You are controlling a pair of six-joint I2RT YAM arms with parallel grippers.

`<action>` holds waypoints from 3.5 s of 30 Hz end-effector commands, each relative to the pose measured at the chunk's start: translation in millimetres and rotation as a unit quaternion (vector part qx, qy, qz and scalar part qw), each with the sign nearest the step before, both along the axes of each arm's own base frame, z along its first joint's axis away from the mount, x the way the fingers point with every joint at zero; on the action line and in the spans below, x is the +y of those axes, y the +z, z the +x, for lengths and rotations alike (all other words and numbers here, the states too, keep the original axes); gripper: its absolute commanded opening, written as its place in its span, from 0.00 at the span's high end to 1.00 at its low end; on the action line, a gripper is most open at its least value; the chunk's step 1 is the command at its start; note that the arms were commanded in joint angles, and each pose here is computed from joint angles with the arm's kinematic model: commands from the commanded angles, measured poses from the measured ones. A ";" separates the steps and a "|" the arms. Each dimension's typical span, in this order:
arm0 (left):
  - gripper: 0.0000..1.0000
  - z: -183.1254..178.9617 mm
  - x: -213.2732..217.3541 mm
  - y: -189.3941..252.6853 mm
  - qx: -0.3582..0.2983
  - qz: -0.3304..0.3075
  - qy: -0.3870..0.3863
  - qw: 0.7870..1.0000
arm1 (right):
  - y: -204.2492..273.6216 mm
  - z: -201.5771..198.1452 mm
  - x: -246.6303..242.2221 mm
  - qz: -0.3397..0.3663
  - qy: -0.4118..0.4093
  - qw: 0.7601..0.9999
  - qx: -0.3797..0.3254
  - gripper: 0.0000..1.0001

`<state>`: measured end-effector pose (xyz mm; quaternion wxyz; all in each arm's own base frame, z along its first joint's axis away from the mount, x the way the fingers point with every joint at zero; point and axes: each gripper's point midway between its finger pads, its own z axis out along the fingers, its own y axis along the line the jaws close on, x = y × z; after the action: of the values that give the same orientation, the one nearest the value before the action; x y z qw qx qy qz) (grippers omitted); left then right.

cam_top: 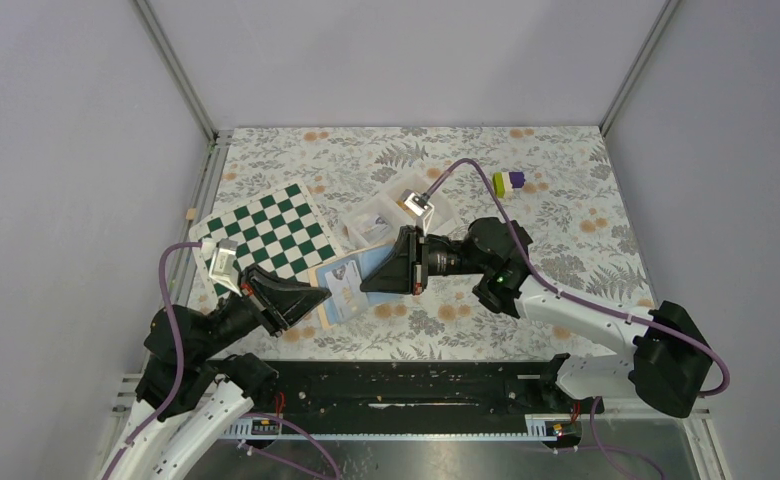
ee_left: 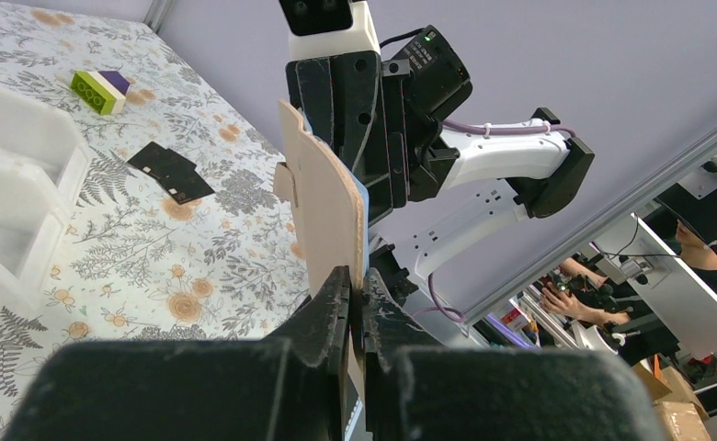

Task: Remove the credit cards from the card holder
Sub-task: Remove the credit card from the card holder, then place the credit card in the storage box.

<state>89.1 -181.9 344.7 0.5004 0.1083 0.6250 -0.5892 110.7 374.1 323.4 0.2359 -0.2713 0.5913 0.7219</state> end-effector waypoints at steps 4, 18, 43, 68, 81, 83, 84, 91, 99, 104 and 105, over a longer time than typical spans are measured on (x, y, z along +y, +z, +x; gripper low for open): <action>1.00 -3.7 0.0 6.4 -0.018 -0.003 -0.007 1.000 | 21.4 -8.4 -9.3 0.040 -0.004 0.997 -0.062 1.00; 1.00 -9.5 -2.6 12.9 -0.025 -0.008 -0.025 0.999 | 14.1 5.3 -34.2 0.038 -0.045 0.995 -0.081 1.00; 1.00 -5.9 -7.6 8.9 -0.013 -0.016 -0.033 0.999 | 16.0 8.9 -36.5 0.072 -0.012 0.997 -0.031 0.83; 1.00 17.0 23.2 1.4 -0.007 0.018 0.091 0.996 | 9.3 40.3 -75.9 0.048 -0.137 0.988 -0.049 1.00; 1.00 43.3 86.2 -4.5 0.010 0.022 0.278 0.960 | 0.5 96.2 -97.3 0.056 -0.315 0.947 0.037 1.00; 1.00 46.0 105.0 -4.3 0.011 0.018 0.323 0.946 | -17.2 119.2 -104.0 0.034 -0.373 0.924 0.077 1.00; 1.00 46.6 112.2 -5.6 0.012 0.018 0.340 0.940 | -26.4 130.4 -107.0 0.021 -0.400 0.912 0.094 1.00; 1.00 49.7 135.1 -10.4 -0.001 0.039 0.393 0.919 | -70.1 201.9 -114.3 -0.014 -0.531 0.829 0.174 1.00; 1.00 49.3 149.7 -22.4 -0.015 0.086 0.422 0.902 | -122.4 244.3 -70.0 -0.053 -0.585 0.778 0.223 1.00; 1.00 44.7 151.6 -24.8 -0.028 0.079 0.420 0.904 | -151.2 267.0 -65.0 -0.062 -0.638 0.732 0.231 1.00; 1.00 44.6 150.7 -24.2 -0.030 0.080 0.418 0.905 | -155.9 269.6 -63.8 -0.064 -0.643 0.727 0.232 1.00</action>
<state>145.4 -44.1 297.5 0.6705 -0.1025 0.6868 -0.2612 351.9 318.6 156.7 0.4323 0.2682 0.7504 0.4220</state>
